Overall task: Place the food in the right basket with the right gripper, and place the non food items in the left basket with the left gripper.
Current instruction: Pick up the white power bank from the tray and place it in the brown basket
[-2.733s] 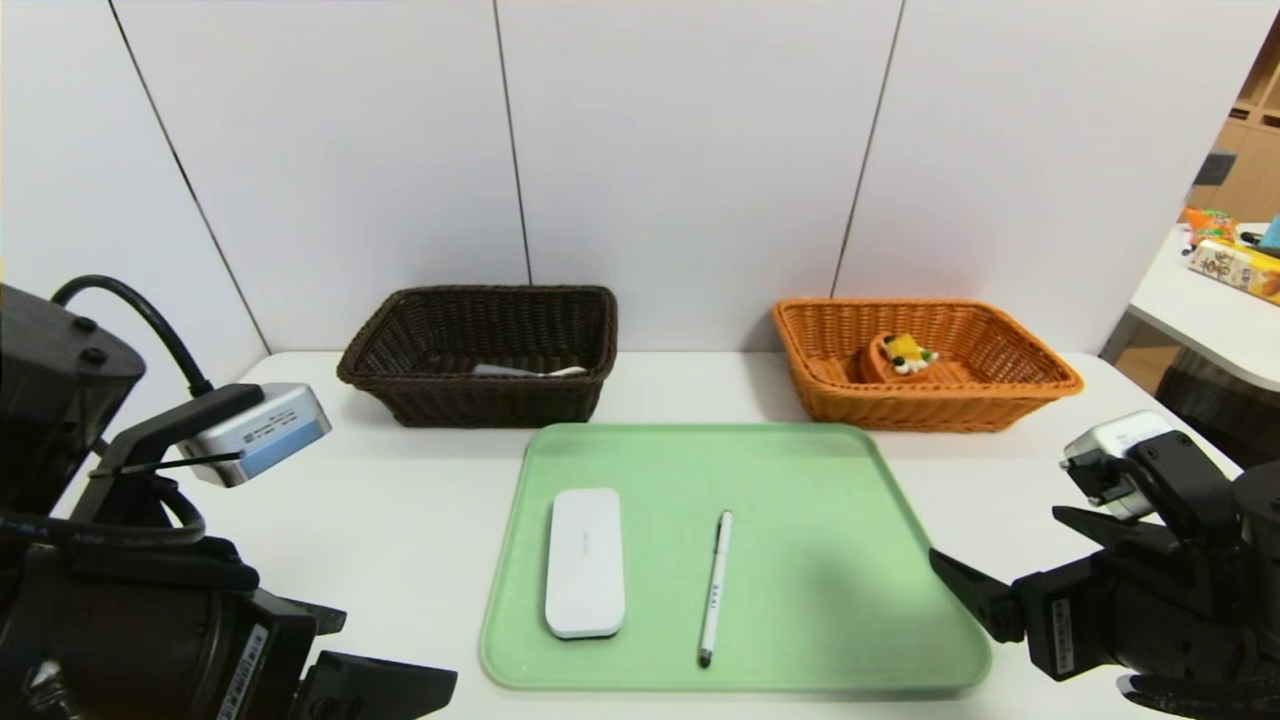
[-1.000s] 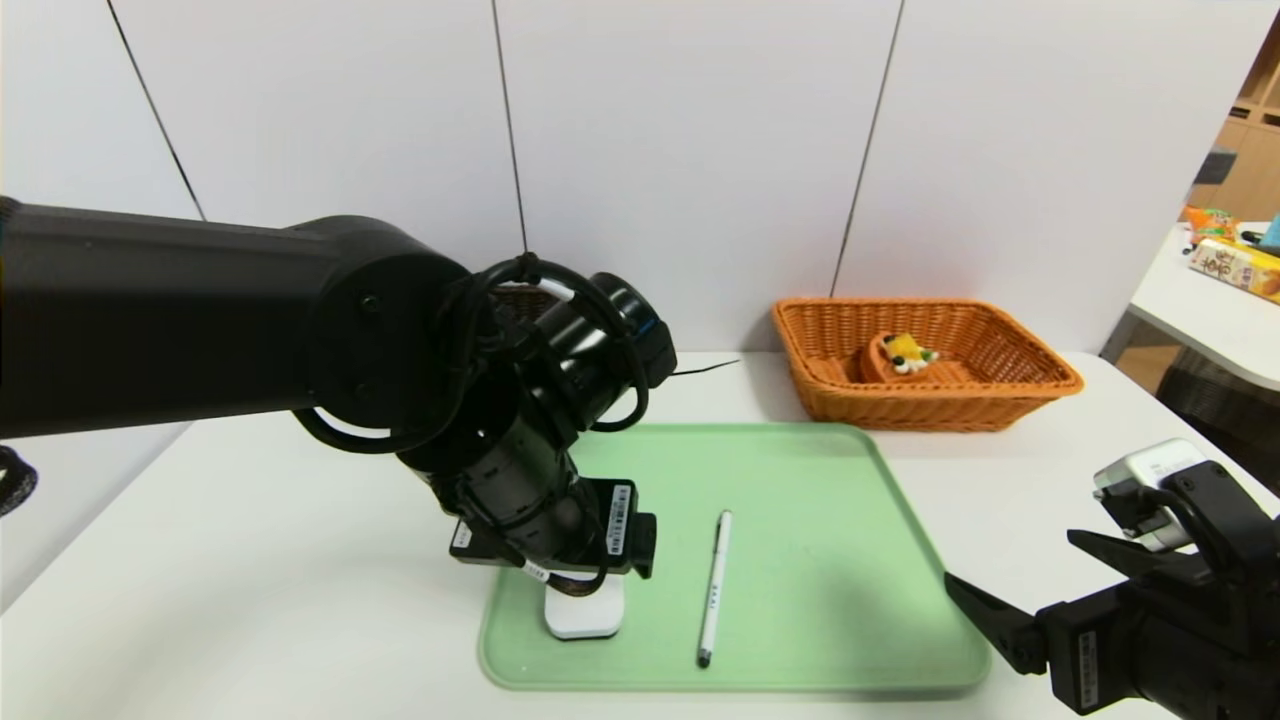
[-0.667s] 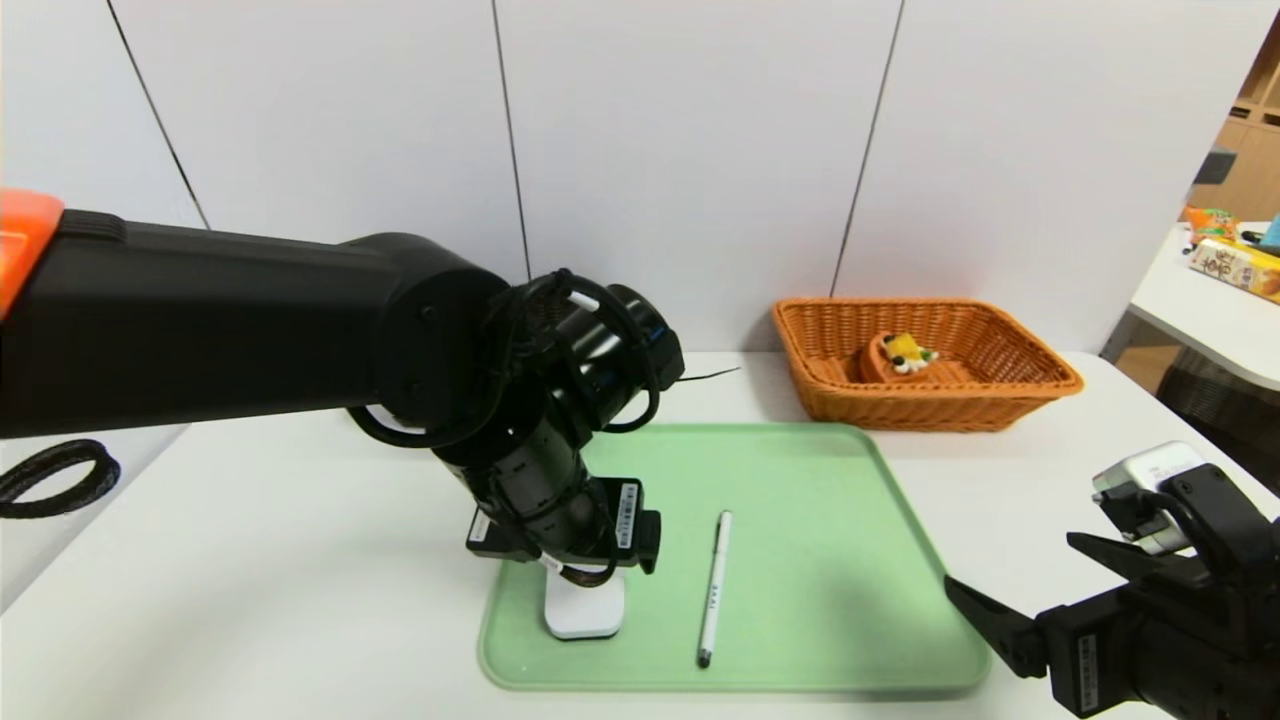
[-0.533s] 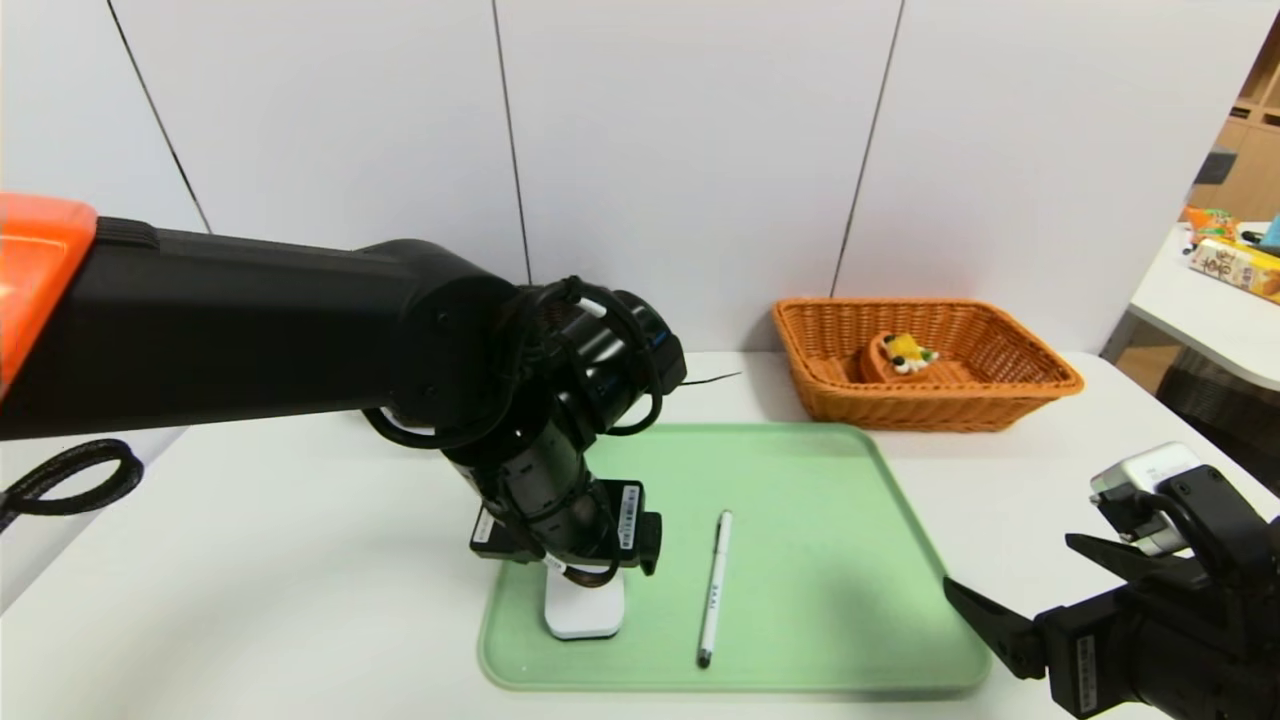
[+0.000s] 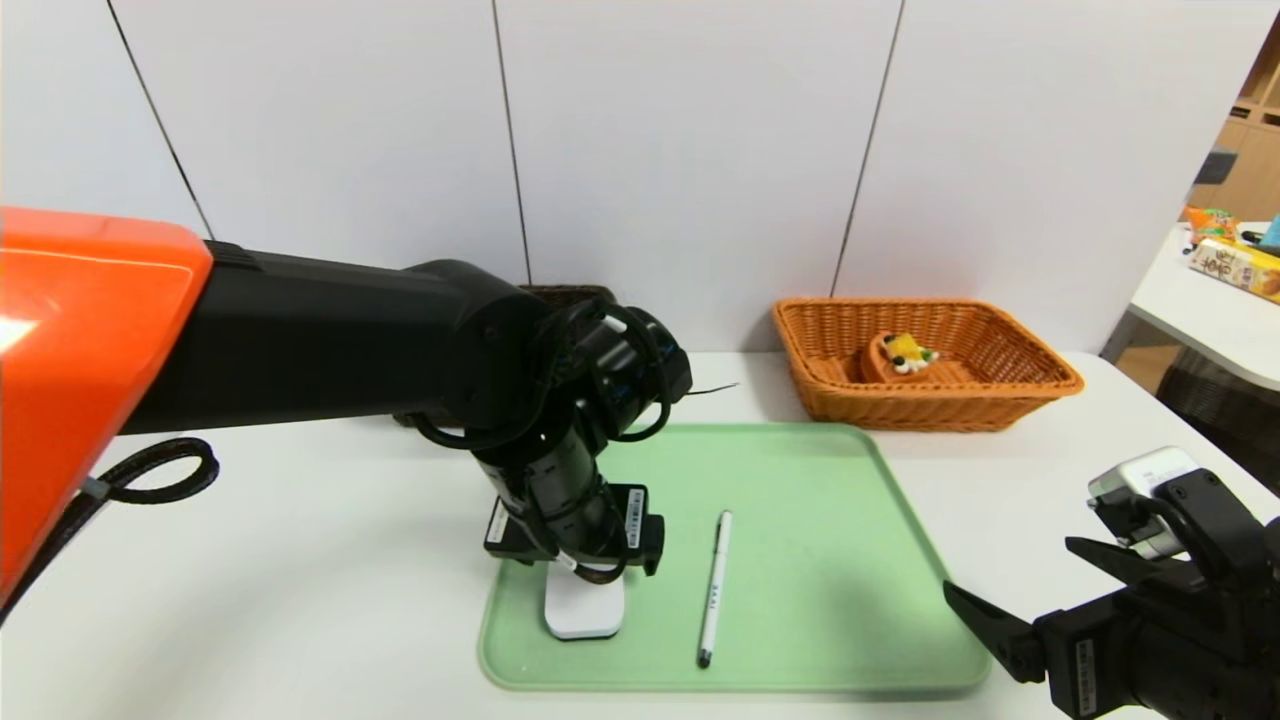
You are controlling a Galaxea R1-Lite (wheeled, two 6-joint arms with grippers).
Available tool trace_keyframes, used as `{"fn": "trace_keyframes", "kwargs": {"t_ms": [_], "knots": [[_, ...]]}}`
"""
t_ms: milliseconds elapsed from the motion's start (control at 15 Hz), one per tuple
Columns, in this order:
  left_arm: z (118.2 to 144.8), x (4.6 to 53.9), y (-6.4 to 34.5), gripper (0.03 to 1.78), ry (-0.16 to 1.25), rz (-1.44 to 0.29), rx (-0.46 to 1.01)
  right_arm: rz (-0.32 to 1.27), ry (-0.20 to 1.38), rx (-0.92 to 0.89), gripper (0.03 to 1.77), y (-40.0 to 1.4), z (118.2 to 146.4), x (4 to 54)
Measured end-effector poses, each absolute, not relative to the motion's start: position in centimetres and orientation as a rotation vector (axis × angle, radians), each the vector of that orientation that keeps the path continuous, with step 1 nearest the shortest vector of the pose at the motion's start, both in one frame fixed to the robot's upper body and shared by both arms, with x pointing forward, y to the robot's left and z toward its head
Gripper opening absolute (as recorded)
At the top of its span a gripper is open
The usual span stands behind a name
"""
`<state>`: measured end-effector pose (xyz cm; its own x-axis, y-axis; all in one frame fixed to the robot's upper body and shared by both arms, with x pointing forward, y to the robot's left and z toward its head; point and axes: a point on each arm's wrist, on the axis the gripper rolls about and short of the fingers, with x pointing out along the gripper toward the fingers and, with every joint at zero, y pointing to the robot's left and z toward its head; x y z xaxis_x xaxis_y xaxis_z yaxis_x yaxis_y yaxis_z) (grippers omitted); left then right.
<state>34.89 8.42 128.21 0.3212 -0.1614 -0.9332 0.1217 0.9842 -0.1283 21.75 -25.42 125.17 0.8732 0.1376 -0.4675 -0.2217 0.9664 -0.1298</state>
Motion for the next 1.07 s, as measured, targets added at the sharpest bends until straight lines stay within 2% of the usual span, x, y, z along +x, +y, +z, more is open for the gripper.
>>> {"fn": "trace_keyframes", "kwargs": {"t_ms": [467,1067], "knots": [[126.6,36.0,8.1,1.69,1.238,-0.132,-0.010,0.189,0.482,-0.187,1.69,-25.4,124.9,21.7],[125.8,36.4,8.0,1.69,1.250,-0.115,0.000,0.193,0.492,-0.194,1.69,-25.5,124.6,21.5]]}}
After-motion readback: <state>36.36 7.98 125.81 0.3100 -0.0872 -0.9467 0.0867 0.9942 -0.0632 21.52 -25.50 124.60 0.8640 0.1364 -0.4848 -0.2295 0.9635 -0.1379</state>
